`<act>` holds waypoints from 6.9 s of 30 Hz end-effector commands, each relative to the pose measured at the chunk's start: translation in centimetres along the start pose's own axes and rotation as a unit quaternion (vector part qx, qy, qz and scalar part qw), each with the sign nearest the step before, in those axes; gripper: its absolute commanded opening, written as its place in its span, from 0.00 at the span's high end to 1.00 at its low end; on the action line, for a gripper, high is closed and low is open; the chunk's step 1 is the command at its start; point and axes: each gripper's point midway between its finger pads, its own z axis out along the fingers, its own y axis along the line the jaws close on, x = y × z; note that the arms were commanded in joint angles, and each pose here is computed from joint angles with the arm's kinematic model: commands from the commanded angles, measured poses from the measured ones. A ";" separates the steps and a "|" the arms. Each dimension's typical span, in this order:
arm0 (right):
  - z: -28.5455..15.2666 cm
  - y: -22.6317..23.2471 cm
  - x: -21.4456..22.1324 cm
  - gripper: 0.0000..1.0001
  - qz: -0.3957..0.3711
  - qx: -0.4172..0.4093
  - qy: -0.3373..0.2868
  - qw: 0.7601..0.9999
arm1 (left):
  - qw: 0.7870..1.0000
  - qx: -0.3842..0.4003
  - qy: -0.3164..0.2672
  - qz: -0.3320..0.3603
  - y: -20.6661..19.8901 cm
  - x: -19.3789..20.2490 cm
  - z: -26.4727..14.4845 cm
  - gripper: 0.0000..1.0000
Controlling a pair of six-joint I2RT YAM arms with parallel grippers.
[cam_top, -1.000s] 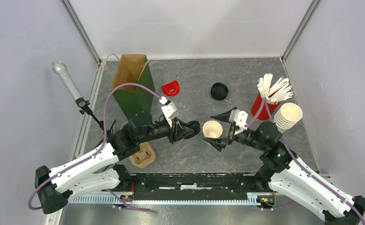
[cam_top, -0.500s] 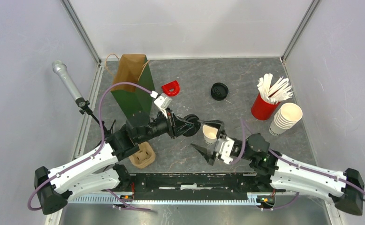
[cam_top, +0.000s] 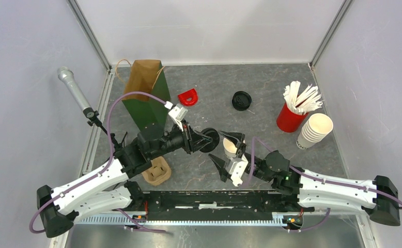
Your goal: Pack the takeout coffee
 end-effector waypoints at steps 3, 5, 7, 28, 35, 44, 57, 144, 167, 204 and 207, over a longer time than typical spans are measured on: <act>0.8 -1.7 -1.8 0.02 -0.001 0.016 -0.010 1.000 | 0.999 0.035 -0.019 0.015 -2.1 -1.8 -0.9 0.72; 1.0 -1.5 -1.9 0.02 0.001 0.009 -0.010 1.000 | 0.999 0.039 -0.016 0.016 -2.2 -1.7 -0.9 0.72; 1.1 -1.4 -1.9 0.02 0.003 0.008 -0.012 1.000 | 0.999 0.041 -0.015 0.016 -2.3 -1.6 -0.9 0.72; -0.3 -1.3 0.8 0.18 0.073 0.039 0.048 0.995 | 0.999 -0.027 -0.022 0.037 0.0 -2.3 -1.7 0.17; -4.2 -1.3 7.2 0.17 0.185 0.115 0.241 0.946 | 0.993 -0.090 -0.040 0.066 2.0 -3.6 -2.4 0.00; -7.3 -1.6 12.0 0.16 0.256 0.124 0.372 0.884 | 0.990 -0.131 0.039 0.024 4.2 -0.9 1.1 0.03; -6.1 -1.5 12.8 0.17 0.316 0.075 0.411 0.852 | 0.992 -0.093 0.048 -0.076 5.7 0.8 5.6 0.14; -11.1 0.9 21.3 0.63 0.464 0.118 0.382 0.790 | 0.965 -0.130 0.201 -0.109 14.8 14.3 9.4 0.60; -14.4 5.2 23.0 0.66 0.511 0.167 0.381 0.753 | 0.916 -0.248 0.291 -0.120 16.8 23.2 5.5 0.60; -6.6 3.2 17.6 0.66 0.538 0.015 0.231 0.811 | 0.965 -0.142 0.202 -0.090 10.9 15.6 6.6 0.46; -6.6 2.2 17.7 0.62 0.530 0.032 0.244 0.812 | 0.964 -0.148 0.202 -0.088 11.0 15.8 6.6 0.46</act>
